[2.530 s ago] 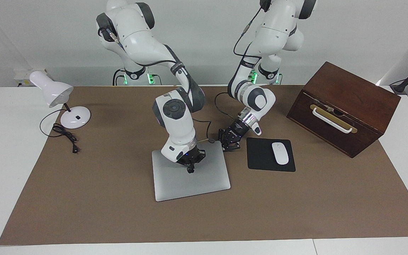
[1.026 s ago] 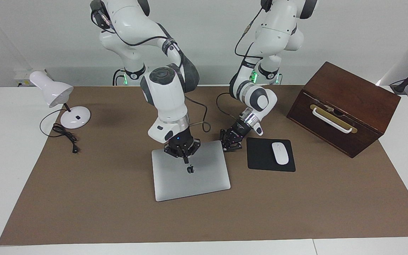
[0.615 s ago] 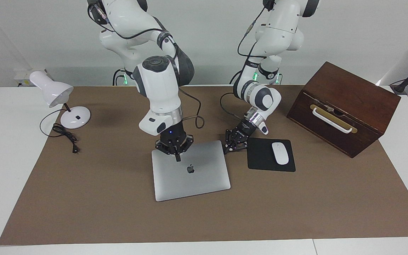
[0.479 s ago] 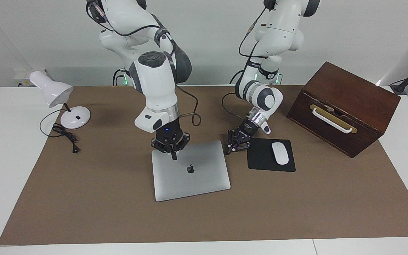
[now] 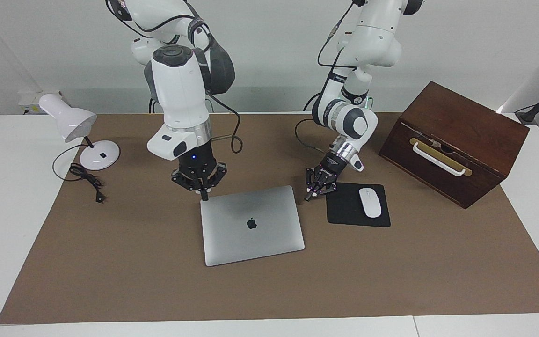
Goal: Close laptop with both arms
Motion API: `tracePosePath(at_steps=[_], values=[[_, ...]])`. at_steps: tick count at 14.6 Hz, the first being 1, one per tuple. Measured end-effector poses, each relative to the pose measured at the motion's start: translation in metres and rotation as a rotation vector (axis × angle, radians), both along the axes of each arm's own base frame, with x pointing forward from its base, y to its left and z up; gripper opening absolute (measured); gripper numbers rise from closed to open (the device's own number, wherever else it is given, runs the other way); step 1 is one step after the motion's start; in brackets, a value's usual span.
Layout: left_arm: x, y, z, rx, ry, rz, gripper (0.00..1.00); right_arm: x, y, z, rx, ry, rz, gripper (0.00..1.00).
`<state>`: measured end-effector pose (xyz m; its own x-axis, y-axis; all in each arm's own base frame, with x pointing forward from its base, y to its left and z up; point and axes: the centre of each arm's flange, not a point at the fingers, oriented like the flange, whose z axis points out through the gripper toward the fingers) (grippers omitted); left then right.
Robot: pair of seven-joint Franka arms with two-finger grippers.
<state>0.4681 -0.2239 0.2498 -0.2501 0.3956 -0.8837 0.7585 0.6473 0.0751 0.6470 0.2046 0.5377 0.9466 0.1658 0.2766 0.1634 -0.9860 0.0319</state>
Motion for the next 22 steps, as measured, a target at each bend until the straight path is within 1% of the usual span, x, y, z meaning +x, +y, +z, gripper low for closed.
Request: tracePosePath(at_steps=[2,4,6,8,10,14,16,19,22], values=[[0.002,0.003,0.013,0.015,-0.014,0.009,0.01,-0.005,-0.009,0.01,-0.011,0.013,0.001,0.01],[0.012,0.008,0.035,0.048,-0.046,0.017,0.01,-0.01,-0.017,0.021,-0.022,0.024,0.007,0.01],[0.03,0.02,0.06,0.077,-0.095,0.029,0.01,-0.017,-0.024,0.031,-0.03,0.04,0.001,0.01],[0.048,0.033,0.076,0.108,-0.149,0.015,0.01,-0.024,-0.033,0.04,-0.041,0.061,-0.004,0.01],[0.067,0.048,0.092,0.158,-0.208,-0.014,0.01,-0.03,-0.042,0.049,-0.049,0.078,-0.011,0.01],[0.111,0.061,0.128,0.327,-0.364,-0.158,0.01,-0.04,-0.058,0.066,-0.061,0.09,-0.004,0.01],[0.131,0.067,0.142,0.422,-0.43,-0.229,0.01,-0.042,-0.071,0.073,-0.064,0.095,0.004,0.01],[0.157,0.086,0.156,0.542,-0.497,-0.294,0.01,-0.048,-0.091,0.086,-0.054,0.101,0.013,0.01],[0.176,0.104,0.169,0.68,-0.557,-0.376,0.01,-0.054,-0.107,0.094,-0.046,0.117,0.009,0.01]])
